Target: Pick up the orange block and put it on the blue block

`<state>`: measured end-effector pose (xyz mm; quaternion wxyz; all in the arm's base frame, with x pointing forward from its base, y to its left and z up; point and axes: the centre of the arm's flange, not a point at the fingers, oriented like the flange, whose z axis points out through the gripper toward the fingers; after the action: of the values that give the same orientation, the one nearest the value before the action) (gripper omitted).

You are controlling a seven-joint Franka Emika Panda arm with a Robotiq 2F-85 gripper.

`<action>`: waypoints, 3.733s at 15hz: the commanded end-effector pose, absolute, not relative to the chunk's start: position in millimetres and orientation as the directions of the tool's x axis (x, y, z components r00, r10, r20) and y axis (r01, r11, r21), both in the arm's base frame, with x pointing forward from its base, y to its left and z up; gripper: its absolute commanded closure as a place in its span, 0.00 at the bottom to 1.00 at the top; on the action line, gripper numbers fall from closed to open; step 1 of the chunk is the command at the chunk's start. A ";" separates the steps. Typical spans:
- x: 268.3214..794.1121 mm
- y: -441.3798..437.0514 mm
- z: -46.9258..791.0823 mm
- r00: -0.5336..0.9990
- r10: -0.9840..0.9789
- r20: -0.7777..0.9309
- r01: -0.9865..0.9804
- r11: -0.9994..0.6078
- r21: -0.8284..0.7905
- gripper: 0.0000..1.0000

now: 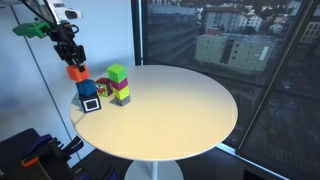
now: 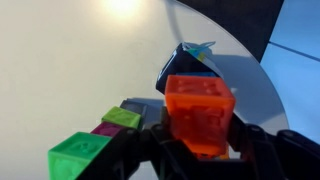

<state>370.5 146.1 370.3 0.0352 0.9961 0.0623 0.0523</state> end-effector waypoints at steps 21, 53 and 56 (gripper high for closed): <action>405.8 158.9 353.5 0.992 0.056 0.113 0.047 -0.996 0.082 0.71; 423.2 133.1 395.9 0.989 -0.067 0.133 -0.064 -0.998 -0.028 0.00; 427.8 120.2 410.2 0.983 -0.097 0.154 -0.094 -0.995 -0.024 0.00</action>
<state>424.4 132.9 389.3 -0.0074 0.9967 -0.0320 0.0736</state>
